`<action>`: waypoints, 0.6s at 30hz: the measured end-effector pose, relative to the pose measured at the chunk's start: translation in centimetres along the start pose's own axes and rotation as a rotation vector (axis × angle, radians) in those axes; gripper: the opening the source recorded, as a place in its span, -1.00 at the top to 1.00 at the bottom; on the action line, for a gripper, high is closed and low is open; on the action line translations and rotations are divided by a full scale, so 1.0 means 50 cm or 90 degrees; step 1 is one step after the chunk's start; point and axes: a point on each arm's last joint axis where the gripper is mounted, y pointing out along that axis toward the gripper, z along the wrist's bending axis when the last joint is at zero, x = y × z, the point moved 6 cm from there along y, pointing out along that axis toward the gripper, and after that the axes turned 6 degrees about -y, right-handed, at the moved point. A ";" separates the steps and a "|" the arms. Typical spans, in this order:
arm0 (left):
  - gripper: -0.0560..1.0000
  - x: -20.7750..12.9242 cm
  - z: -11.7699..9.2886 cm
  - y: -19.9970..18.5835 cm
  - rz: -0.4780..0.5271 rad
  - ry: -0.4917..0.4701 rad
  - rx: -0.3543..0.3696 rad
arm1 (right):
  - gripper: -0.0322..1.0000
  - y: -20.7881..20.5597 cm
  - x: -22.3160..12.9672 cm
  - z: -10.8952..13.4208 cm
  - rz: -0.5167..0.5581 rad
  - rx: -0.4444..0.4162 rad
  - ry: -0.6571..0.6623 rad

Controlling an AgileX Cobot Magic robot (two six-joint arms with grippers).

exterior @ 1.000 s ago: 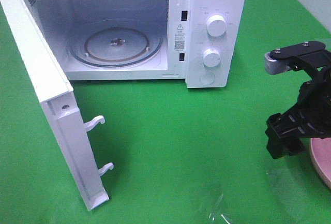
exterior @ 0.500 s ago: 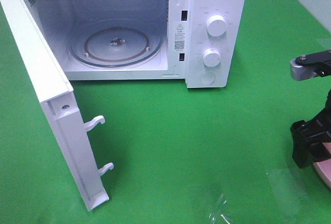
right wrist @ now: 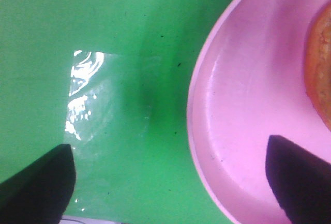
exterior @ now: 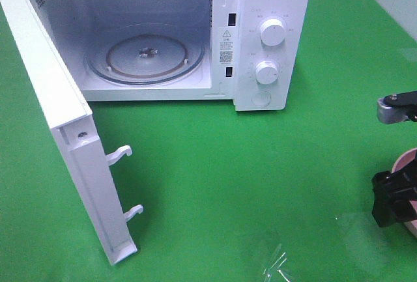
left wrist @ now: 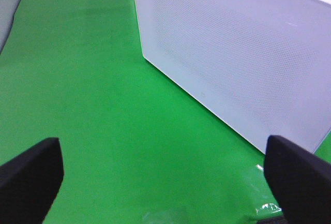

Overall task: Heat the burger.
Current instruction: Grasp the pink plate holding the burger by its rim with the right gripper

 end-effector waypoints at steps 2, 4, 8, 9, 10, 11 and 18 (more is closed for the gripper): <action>-0.95 0.000 0.000 0.000 0.000 0.000 0.000 | -0.85 0.011 0.003 -0.002 0.000 0.001 0.003; -0.95 0.000 0.000 0.000 0.000 0.000 0.000 | -0.84 0.024 0.006 -0.001 0.005 0.003 0.002; -0.95 0.000 0.000 0.000 0.000 0.000 0.000 | -0.83 0.047 0.005 0.002 0.023 0.006 0.000; -0.95 0.000 0.000 0.000 0.000 0.000 0.000 | -0.83 0.060 0.005 0.003 0.032 0.008 -0.002; -0.95 0.000 0.000 0.000 0.000 0.000 0.000 | -0.83 0.060 0.005 0.003 0.032 0.008 -0.002; -0.95 0.000 0.000 0.000 0.000 0.000 0.000 | -0.82 0.073 0.006 0.004 0.038 0.009 -0.004; -0.95 0.000 0.000 0.000 0.000 0.000 0.000 | -0.79 0.102 0.010 0.005 0.042 0.009 -0.016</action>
